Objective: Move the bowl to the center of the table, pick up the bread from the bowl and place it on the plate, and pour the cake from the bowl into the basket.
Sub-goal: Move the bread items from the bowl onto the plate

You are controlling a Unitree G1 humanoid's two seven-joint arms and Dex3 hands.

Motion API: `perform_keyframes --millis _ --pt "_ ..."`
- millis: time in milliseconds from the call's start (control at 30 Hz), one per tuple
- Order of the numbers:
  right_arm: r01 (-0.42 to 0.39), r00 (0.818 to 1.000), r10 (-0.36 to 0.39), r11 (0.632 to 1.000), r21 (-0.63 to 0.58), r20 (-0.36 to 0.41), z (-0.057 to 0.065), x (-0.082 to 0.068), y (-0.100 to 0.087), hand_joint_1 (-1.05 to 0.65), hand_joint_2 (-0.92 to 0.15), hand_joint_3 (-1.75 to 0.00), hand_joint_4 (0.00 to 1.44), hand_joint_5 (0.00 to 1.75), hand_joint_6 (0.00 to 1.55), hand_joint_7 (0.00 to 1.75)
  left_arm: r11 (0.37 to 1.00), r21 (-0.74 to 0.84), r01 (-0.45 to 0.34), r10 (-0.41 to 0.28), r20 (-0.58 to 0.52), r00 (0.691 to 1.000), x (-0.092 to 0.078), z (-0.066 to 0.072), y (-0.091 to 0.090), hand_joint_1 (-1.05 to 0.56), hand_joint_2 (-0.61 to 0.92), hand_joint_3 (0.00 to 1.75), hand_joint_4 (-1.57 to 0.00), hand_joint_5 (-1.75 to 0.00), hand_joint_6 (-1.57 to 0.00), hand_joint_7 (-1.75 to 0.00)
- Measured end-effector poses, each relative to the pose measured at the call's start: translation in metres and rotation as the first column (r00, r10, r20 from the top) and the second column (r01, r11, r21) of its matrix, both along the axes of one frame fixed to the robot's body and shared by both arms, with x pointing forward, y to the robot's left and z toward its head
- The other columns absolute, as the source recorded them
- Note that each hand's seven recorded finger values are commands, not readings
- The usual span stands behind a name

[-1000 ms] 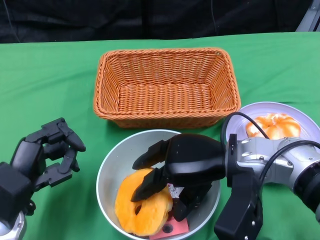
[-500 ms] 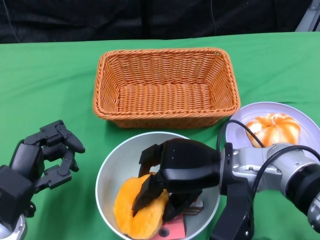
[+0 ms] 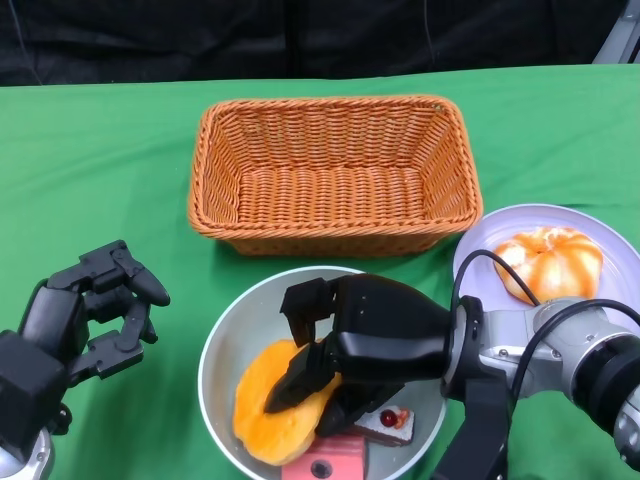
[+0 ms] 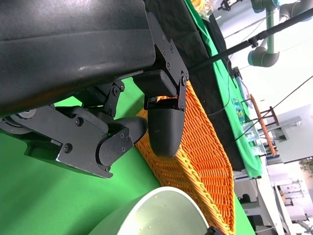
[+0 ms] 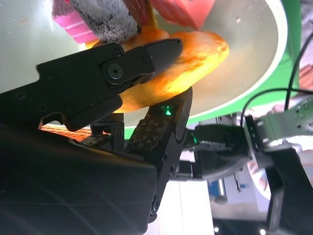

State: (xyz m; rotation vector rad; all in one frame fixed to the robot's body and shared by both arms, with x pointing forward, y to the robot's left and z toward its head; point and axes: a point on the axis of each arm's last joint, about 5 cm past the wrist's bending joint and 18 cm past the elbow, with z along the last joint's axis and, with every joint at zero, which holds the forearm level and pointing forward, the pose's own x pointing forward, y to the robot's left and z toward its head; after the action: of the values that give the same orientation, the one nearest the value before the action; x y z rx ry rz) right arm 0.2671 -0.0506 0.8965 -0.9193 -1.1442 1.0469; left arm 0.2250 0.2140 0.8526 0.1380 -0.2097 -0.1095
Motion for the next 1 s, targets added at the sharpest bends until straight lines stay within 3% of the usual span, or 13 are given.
perform_keyframes --millis 267,333,400,500,800,1000 --pt "0.035 0.999 -0.027 0.981 0.192 -0.041 0.012 0.005 -0.001 -0.31 -0.83 0.0 0.61 1.56 1.21 0.05 1.0 -0.019 0.022 -0.022 -0.027 0.999 0.0 -0.002 0.001 -0.1 0.76 0.8 -0.79 -1.75 -0.65 -1.5" --pt "0.05 0.998 -0.038 0.974 0.222 -0.058 0.015 0.007 -0.001 -0.32 -0.84 0.0 0.59 1.6 1.21 0.05 0.999 -0.033 0.019 -0.02 -0.041 0.999 0.0 -0.002 0.002 -0.1 0.81 0.69 -0.79 -1.75 -0.67 -1.47" --pt "0.061 0.997 -0.048 0.969 0.24 -0.062 0.018 0.008 -0.001 -0.32 -0.86 -0.01 0.6 1.5 1.21 0.05 0.999 -0.042 0.016 -0.018 -0.047 0.999 0.001 -0.001 0.002 -0.08 0.89 0.57 -0.79 -1.74 -0.71 -1.41" --pt "0.07 0.996 -0.054 0.957 0.28 -0.066 0.024 0.01 -0.001 -0.31 -0.87 -0.01 0.66 1.35 1.21 0.05 0.999 -0.052 0.012 -0.015 -0.047 0.999 0.002 0.001 0.002 -0.07 0.92 0.52 -0.79 -1.75 -0.74 -1.39" --pt "0.109 0.992 -0.071 0.911 0.397 -0.107 0.037 0.011 0.001 -0.28 -0.9 -0.01 0.74 1.33 1.23 0.08 1.0 -0.019 0.01 -0.011 -0.045 0.999 0.002 0.001 0.001 -0.04 0.91 0.57 -0.74 -1.75 -0.74 -1.36" --pt "0.135 0.99 -0.1 0.878 0.459 -0.101 0.042 0.011 -0.001 -0.29 -0.92 -0.02 0.76 1.25 1.21 0.1 1.0 -0.013 0.006 -0.006 -0.051 0.999 0.001 -0.002 0.002 -0.09 0.72 0.86 -0.73 -1.72 -0.74 -1.37"
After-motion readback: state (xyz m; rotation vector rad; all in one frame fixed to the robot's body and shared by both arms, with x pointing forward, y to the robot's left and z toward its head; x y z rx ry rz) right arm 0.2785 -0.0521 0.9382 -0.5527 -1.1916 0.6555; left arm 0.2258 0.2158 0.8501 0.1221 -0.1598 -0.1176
